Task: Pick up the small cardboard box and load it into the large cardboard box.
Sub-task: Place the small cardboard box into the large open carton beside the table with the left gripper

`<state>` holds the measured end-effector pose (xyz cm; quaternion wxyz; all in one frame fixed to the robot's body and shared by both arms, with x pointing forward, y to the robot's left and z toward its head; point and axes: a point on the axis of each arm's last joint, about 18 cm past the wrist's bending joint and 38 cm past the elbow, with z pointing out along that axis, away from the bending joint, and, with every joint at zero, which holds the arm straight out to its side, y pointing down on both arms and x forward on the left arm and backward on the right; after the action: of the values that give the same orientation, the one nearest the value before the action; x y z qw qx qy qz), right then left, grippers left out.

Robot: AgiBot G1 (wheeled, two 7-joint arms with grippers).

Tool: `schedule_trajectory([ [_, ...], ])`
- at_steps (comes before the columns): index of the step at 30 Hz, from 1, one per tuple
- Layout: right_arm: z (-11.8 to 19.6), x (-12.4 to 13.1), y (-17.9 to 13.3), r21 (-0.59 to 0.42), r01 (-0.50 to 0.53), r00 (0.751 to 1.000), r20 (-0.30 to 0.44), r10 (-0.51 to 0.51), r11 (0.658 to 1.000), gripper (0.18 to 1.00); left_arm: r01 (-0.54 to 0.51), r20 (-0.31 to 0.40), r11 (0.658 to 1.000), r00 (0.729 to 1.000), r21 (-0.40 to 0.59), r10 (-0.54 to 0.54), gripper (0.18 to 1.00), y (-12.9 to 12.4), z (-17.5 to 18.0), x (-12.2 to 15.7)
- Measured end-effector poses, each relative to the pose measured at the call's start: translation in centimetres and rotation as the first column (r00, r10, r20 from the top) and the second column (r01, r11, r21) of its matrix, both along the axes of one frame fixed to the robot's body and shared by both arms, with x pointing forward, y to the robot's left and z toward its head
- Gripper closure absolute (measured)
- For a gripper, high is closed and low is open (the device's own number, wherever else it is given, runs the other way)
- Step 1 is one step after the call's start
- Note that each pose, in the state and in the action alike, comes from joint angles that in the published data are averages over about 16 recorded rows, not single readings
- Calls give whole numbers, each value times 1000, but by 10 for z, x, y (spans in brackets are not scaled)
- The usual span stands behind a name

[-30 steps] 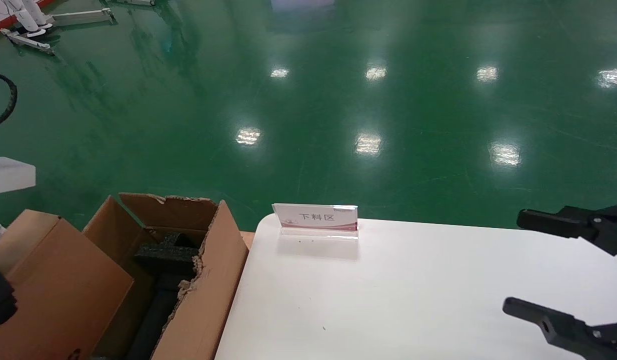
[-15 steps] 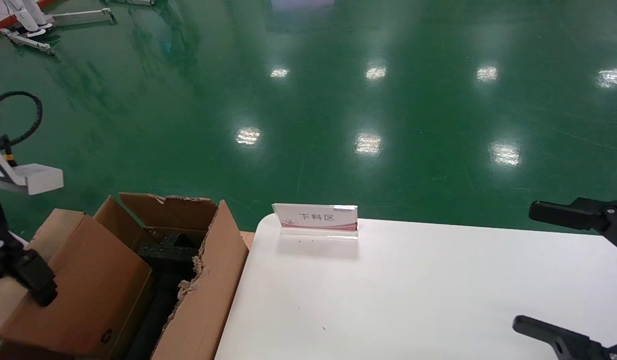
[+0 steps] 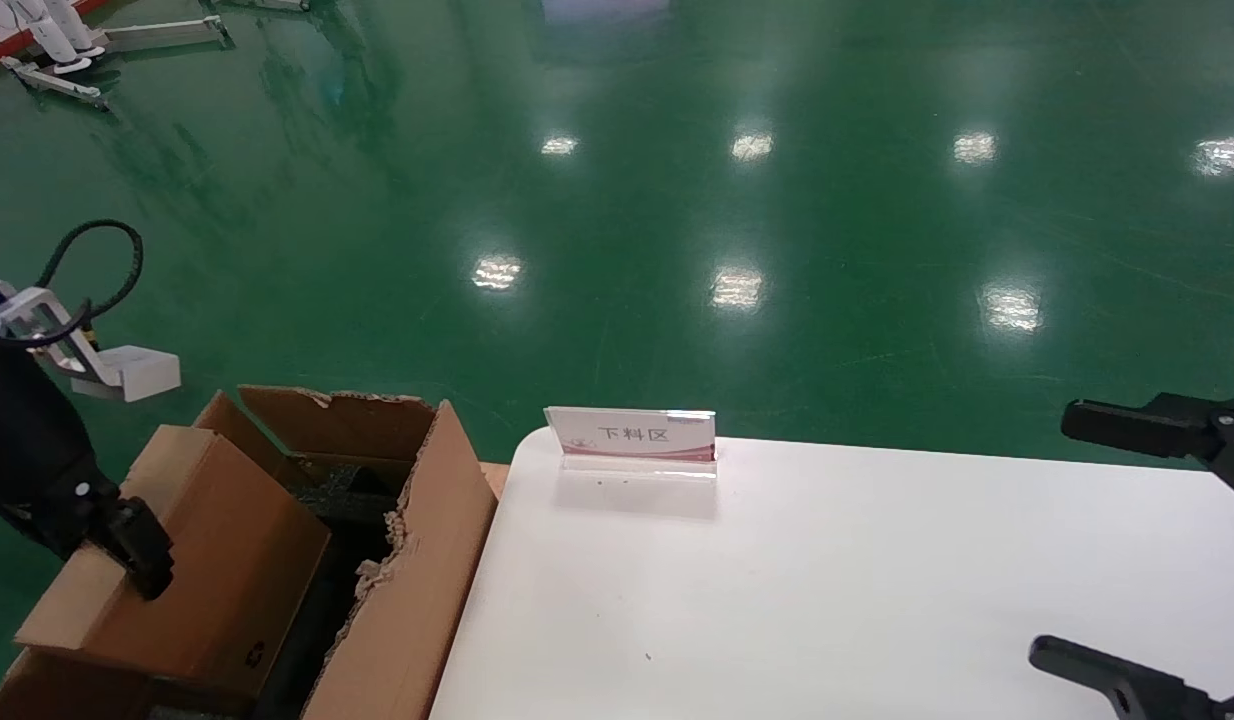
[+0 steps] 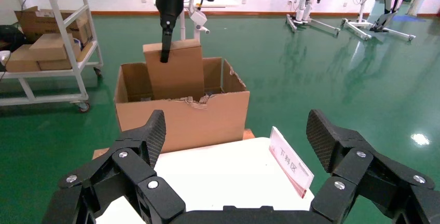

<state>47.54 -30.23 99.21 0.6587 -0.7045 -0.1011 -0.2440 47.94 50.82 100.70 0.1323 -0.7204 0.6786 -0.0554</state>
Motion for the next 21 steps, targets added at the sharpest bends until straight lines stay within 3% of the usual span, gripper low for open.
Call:
schedule_trajectory([
  [21, 0, 0, 0, 0, 0, 1000, 0, 0, 1000, 184, -48, -62, 997, 997, 65, 52, 754, 18, -23, 23],
])
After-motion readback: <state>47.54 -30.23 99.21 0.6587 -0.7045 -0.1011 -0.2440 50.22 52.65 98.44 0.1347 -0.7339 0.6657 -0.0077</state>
